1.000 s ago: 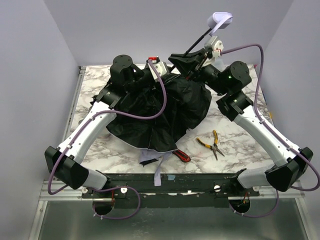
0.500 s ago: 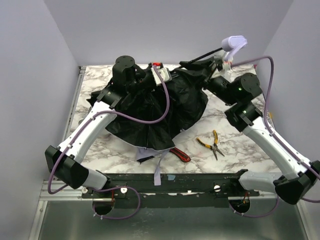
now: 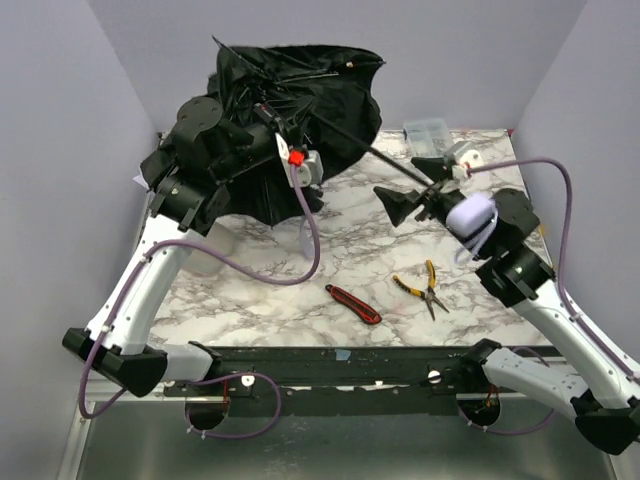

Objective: Open the umbrella

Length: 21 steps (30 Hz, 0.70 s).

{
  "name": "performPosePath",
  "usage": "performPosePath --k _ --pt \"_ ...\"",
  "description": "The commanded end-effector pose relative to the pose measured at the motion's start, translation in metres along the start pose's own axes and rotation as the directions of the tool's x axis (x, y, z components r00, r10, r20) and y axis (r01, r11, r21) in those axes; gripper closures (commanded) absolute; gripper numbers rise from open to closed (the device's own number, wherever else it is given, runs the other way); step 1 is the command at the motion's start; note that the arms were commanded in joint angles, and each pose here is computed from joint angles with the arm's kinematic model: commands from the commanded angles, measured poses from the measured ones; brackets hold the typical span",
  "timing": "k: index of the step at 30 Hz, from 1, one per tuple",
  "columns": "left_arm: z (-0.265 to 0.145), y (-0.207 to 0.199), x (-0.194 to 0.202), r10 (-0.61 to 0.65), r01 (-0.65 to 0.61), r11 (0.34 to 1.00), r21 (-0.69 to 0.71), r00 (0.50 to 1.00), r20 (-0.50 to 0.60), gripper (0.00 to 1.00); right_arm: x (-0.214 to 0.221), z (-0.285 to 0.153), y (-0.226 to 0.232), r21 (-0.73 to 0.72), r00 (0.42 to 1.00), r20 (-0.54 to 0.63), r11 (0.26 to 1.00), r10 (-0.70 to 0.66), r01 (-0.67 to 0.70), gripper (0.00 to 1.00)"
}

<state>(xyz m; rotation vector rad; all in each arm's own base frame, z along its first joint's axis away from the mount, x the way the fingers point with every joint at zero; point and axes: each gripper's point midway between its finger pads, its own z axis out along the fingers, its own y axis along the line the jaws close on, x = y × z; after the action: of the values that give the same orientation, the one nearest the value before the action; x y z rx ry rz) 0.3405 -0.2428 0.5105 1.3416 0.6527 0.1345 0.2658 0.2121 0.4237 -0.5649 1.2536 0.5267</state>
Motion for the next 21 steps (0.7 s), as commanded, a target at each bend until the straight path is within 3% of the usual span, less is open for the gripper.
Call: performPosePath --k 1,3,5,8,10,13,16,21 --pt "-0.015 0.019 -0.024 0.441 -0.44 0.897 -0.033 0.897 0.041 1.0 0.057 0.001 -0.027 0.167 0.96 -0.267 0.985 0.089 -0.045 0.0" --pt "-0.018 0.01 -0.018 0.513 -0.513 0.858 0.005 0.858 0.033 1.0 0.068 0.007 -0.04 0.204 0.929 -0.323 0.972 0.178 -0.115 0.0" --pt "-0.021 -0.009 -0.004 0.605 -0.604 0.792 0.084 0.796 0.021 1.0 0.062 0.01 -0.048 0.147 0.911 -0.334 0.968 0.241 -0.203 0.0" --pt "-0.02 -0.028 0.022 0.771 -0.76 0.633 0.147 0.637 -0.025 1.0 0.047 0.016 -0.048 0.093 0.882 -0.369 0.956 0.293 -0.279 0.01" --pt "-0.017 -0.033 0.039 0.828 -0.809 0.559 0.181 0.556 -0.069 1.0 0.039 0.018 -0.034 0.003 0.873 -0.4 0.953 0.279 -0.303 0.01" --pt "-0.015 -0.029 0.058 0.862 -0.831 0.508 0.227 0.492 -0.124 1.0 0.035 0.012 -0.012 -0.111 0.85 -0.456 0.93 0.265 -0.35 0.02" --pt "-0.012 -0.025 0.069 0.887 -0.853 0.46 0.246 0.431 -0.163 1.0 0.047 -0.002 0.013 -0.198 0.789 -0.553 0.876 0.27 -0.439 0.04" --pt "-0.005 -0.035 0.073 0.901 -0.865 0.433 0.253 0.413 -0.129 1.0 0.097 -0.02 0.029 -0.182 0.672 -0.681 0.822 0.291 -0.54 0.04"
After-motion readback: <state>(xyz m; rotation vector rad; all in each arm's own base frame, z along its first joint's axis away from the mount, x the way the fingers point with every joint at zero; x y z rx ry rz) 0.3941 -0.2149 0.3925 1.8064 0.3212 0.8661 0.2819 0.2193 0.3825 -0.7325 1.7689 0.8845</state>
